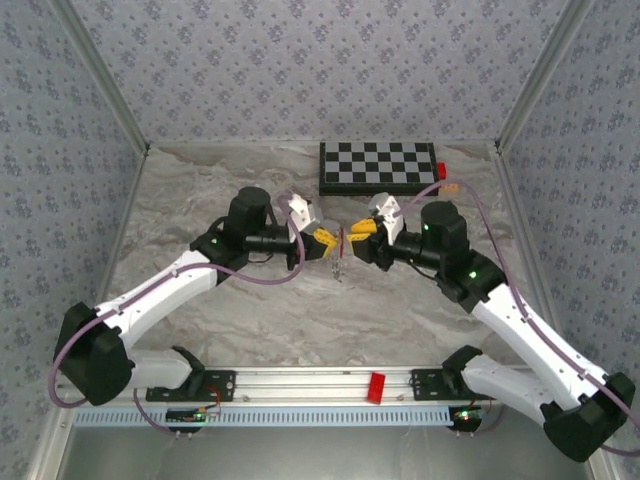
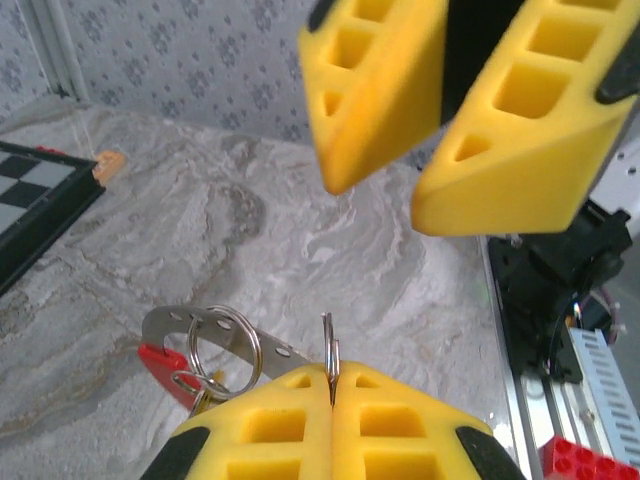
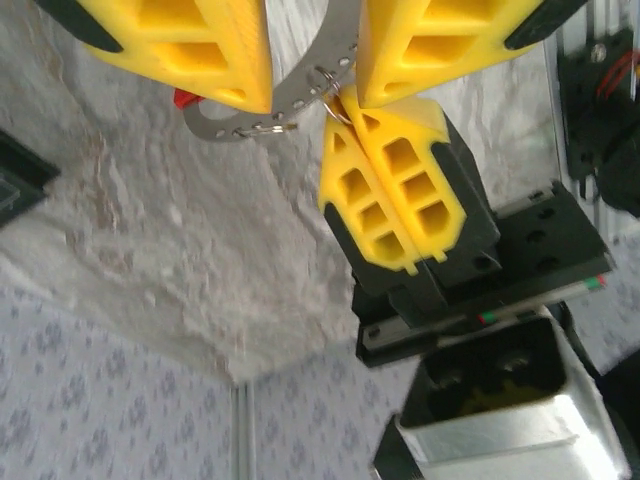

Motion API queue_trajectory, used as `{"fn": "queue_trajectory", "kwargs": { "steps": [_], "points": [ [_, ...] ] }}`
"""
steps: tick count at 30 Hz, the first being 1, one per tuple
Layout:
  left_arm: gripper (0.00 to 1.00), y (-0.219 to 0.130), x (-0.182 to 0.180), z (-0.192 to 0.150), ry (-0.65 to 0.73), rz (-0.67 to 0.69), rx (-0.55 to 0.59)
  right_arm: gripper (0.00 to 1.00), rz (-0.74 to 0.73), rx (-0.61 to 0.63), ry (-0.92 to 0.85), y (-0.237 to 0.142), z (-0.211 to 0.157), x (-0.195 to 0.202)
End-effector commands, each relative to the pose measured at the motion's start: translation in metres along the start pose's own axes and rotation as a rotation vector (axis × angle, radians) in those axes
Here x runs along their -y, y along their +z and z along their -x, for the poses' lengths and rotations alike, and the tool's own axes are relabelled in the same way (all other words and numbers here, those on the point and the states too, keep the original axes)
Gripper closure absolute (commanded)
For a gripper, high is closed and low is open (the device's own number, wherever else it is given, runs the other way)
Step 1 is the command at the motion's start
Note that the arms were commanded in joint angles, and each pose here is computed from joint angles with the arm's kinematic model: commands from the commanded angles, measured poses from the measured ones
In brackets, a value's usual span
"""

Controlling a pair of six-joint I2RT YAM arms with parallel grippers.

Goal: Put the keys on the keyring

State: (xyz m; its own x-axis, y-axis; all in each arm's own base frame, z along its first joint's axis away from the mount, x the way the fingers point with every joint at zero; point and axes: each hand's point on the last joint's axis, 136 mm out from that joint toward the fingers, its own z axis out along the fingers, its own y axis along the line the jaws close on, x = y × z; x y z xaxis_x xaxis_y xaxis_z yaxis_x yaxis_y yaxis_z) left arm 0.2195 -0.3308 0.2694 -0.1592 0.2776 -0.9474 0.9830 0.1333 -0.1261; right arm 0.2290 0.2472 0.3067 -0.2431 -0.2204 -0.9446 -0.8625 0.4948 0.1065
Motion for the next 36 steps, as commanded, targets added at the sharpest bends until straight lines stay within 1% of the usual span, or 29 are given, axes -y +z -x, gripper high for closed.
{"fn": "queue_trajectory", "kwargs": {
  "steps": [1, 5, 8, 10, 17, 25, 27, 31, 32, 33, 34, 36],
  "points": [
    [1.00, -0.003, 0.008, 0.004, 0.061, -0.040, -0.016, 0.72, 0.038, -0.180, 0.000, 0.000, -0.022, -0.007],
    [1.00, -0.005, 0.012, 0.000, 0.062, -0.068, -0.028, 0.71, 0.094, -0.247, -0.011, 0.008, -0.023, -0.013],
    [1.00, -0.006, 0.015, -0.002, 0.067, -0.081, -0.036, 0.71, 0.121, -0.314, -0.025, 0.015, -0.031, -0.017],
    [1.00, -0.006, 0.016, -0.003, 0.067, -0.086, -0.037, 0.71, 0.139, -0.320, -0.045, 0.019, -0.025, -0.020],
    [1.00, -0.007, 0.019, -0.002, 0.068, -0.094, -0.031, 0.71, 0.153, -0.366, -0.046, 0.027, -0.033, -0.020],
    [1.00, -0.009, 0.022, 0.000, 0.072, -0.099, -0.016, 0.71, 0.152, -0.379, -0.048, 0.032, -0.040, -0.018],
    [1.00, -0.009, 0.022, 0.000, 0.069, -0.102, -0.015, 0.74, 0.161, -0.383, -0.046, 0.034, -0.041, -0.019],
    [1.00, -0.009, 0.022, 0.001, 0.067, -0.104, -0.014, 0.75, 0.168, -0.388, -0.048, 0.036, -0.043, -0.020],
    [1.00, -0.009, 0.023, 0.001, 0.068, -0.107, -0.012, 0.76, 0.170, -0.390, -0.048, 0.037, -0.044, -0.021],
    [1.00, -0.009, 0.023, 0.001, 0.066, -0.108, -0.013, 0.80, 0.172, -0.390, -0.049, 0.038, -0.044, -0.021],
    [1.00, -0.009, 0.023, 0.001, 0.066, -0.110, -0.012, 0.87, 0.175, -0.392, -0.048, 0.037, -0.044, -0.022],
    [1.00, -0.010, 0.023, 0.001, 0.066, -0.110, -0.010, 0.93, 0.177, -0.392, -0.049, 0.038, -0.045, -0.022]
  ]
}}
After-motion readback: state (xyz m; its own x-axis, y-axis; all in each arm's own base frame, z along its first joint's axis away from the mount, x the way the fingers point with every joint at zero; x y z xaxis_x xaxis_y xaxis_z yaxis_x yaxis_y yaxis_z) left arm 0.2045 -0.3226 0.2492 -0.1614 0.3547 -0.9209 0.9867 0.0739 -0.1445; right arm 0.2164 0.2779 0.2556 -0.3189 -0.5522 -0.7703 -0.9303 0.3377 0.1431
